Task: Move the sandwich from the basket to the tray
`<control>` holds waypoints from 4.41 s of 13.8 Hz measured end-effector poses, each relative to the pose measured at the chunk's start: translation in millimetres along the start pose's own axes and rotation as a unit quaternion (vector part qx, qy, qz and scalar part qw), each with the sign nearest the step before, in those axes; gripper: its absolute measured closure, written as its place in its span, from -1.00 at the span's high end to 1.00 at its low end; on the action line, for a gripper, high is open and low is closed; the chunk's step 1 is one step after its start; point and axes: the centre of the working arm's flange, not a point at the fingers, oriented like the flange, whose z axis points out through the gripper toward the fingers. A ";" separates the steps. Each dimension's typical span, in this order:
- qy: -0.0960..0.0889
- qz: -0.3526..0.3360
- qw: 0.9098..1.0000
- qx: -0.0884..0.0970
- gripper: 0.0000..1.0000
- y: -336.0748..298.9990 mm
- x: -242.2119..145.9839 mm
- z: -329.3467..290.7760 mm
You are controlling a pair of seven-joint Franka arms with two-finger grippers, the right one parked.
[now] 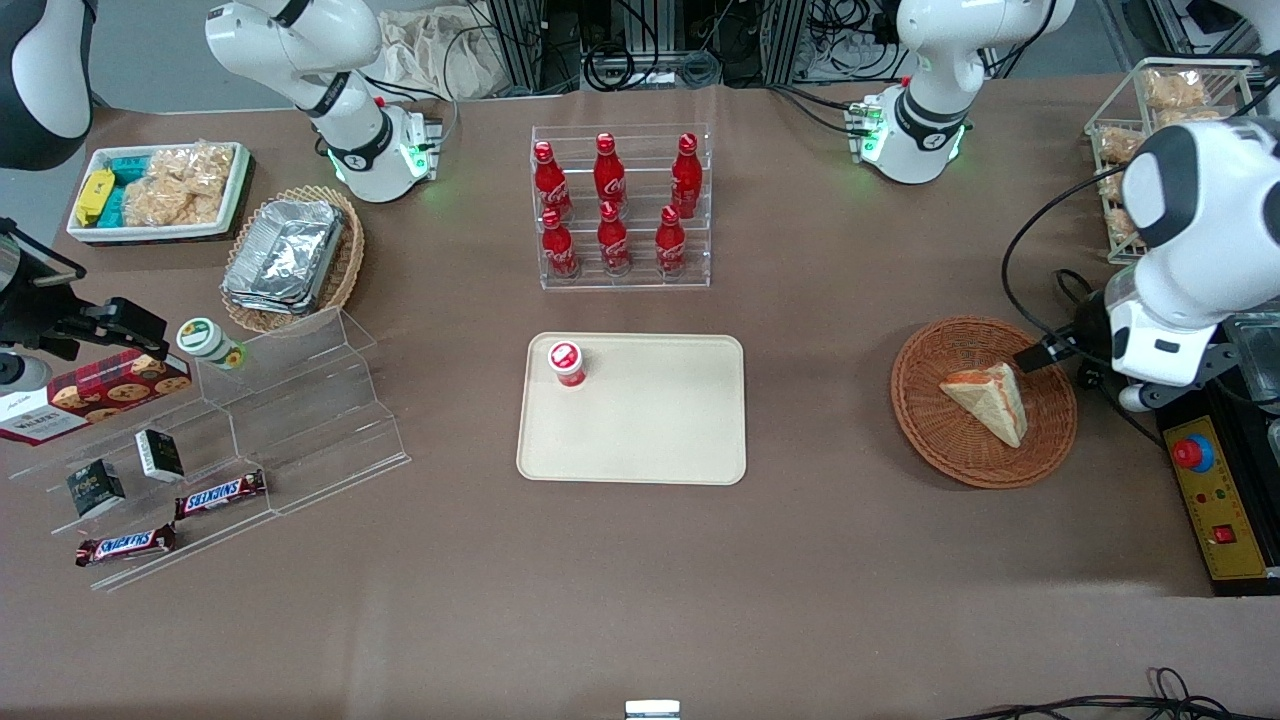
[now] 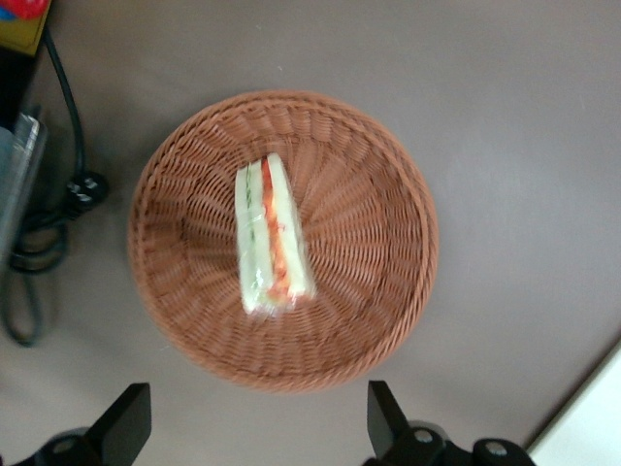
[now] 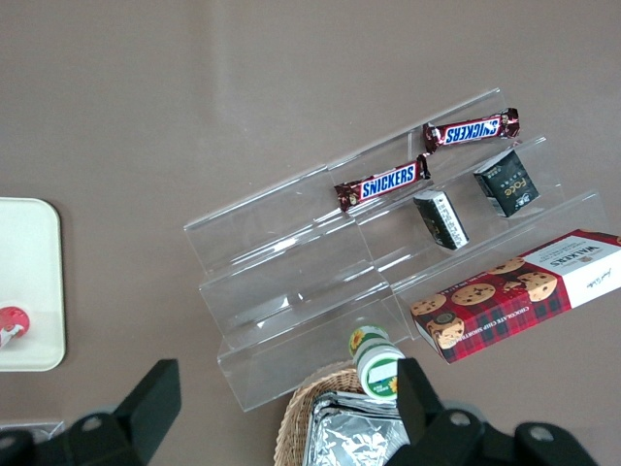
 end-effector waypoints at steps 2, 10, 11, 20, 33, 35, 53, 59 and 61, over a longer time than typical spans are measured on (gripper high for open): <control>0.005 -0.050 0.999 -0.004 1.00 -4.1 -7.3 32.6; 0.013 -0.128 0.991 -0.023 1.00 -2.7 3.8 114.2; 0.014 -0.135 0.991 -0.024 1.00 -6.4 7.0 121.4; 0.012 -0.159 0.987 -0.018 1.00 -33.2 11.7 151.8; -0.012 -0.126 0.992 -0.008 -0.55 44.3 32.7 17.9; -0.011 -0.078 0.997 -0.017 -0.63 87.8 15.1 -28.5; -0.079 0.288 0.954 -0.025 -0.63 357.9 -191.6 128.5; -0.084 0.280 0.956 -0.031 -0.30 366.5 -203.2 154.4; -0.082 0.279 0.956 -0.033 0.10 367.4 -201.8 152.1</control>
